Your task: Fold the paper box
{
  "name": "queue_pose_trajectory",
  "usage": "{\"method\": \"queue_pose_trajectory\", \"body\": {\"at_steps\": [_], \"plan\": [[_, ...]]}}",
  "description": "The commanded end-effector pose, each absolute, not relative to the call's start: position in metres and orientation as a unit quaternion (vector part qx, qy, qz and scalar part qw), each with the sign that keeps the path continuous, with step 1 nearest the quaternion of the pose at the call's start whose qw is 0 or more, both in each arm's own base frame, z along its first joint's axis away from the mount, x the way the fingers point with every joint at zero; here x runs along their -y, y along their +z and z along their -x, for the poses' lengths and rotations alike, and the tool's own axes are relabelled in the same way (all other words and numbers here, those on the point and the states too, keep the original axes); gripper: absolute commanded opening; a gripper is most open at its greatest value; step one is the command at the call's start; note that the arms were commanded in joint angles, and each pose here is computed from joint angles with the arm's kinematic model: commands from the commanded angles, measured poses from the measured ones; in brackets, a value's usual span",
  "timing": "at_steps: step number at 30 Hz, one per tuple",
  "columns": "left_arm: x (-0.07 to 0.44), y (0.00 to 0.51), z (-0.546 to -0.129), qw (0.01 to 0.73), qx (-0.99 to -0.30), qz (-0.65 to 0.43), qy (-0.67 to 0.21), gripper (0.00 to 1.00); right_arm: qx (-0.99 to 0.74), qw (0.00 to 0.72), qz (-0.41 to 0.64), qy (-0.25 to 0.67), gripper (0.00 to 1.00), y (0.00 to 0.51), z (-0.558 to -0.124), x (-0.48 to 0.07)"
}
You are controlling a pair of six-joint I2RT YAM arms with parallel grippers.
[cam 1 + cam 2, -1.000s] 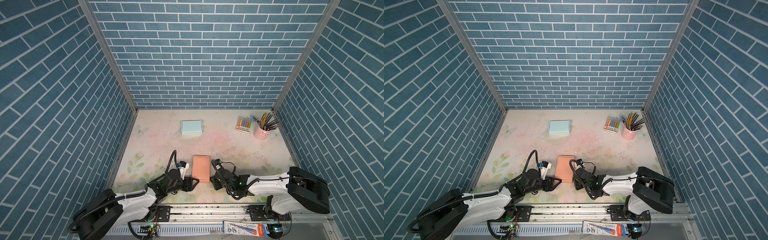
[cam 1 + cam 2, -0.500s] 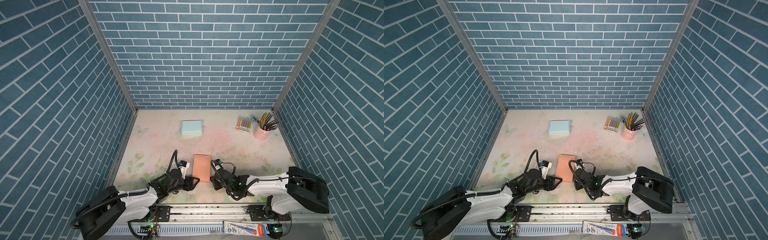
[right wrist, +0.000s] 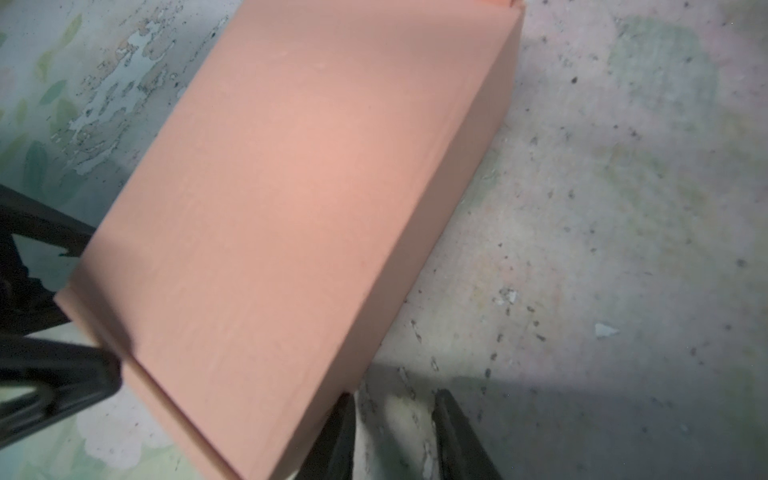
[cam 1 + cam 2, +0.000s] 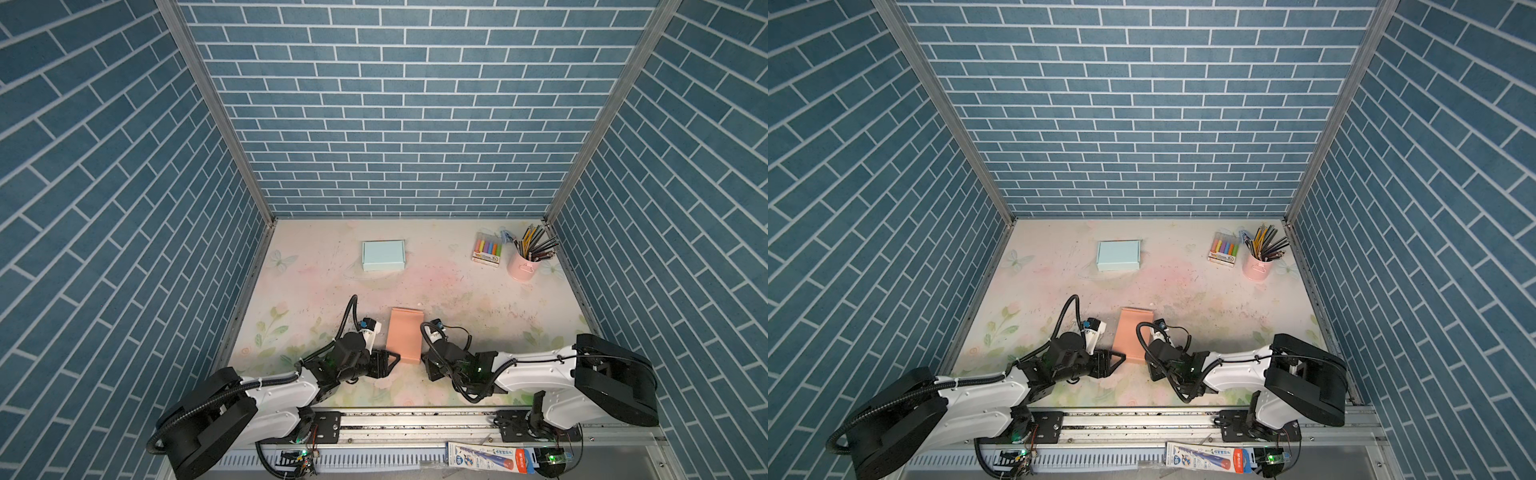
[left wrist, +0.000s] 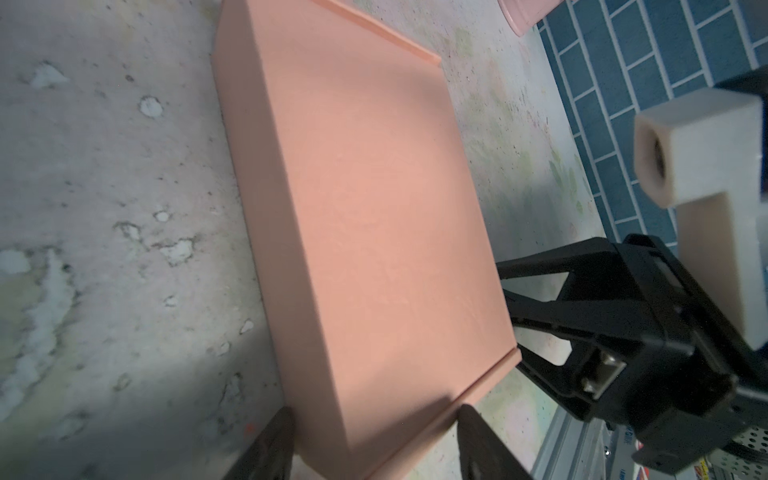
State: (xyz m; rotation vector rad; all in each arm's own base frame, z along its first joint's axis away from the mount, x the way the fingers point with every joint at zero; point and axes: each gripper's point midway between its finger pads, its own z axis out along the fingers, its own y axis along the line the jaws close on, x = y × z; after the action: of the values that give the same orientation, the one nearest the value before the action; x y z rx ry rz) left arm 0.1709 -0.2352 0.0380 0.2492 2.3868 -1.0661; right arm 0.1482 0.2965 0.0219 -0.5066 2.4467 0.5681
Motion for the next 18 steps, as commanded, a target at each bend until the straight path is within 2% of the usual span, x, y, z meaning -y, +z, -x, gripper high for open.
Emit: {"method": "queue_pose_trajectory", "body": {"at_steps": [1,11,18], "plan": [[0.242,0.052,-0.184,0.267,-0.869,-0.11,-0.402,0.62,-0.926,0.205,0.212,0.234,0.35,0.003,-0.109,-0.303],[0.228,0.059,-0.207,0.287,-0.87,-0.101,-0.388,0.63,-0.919,0.219,0.22,0.243,0.36,0.013,-0.109,-0.31],[0.21,0.057,-0.204,0.293,-0.882,-0.085,-0.359,0.75,-0.919,0.243,0.213,0.226,0.43,0.028,-0.123,-0.294]]}}
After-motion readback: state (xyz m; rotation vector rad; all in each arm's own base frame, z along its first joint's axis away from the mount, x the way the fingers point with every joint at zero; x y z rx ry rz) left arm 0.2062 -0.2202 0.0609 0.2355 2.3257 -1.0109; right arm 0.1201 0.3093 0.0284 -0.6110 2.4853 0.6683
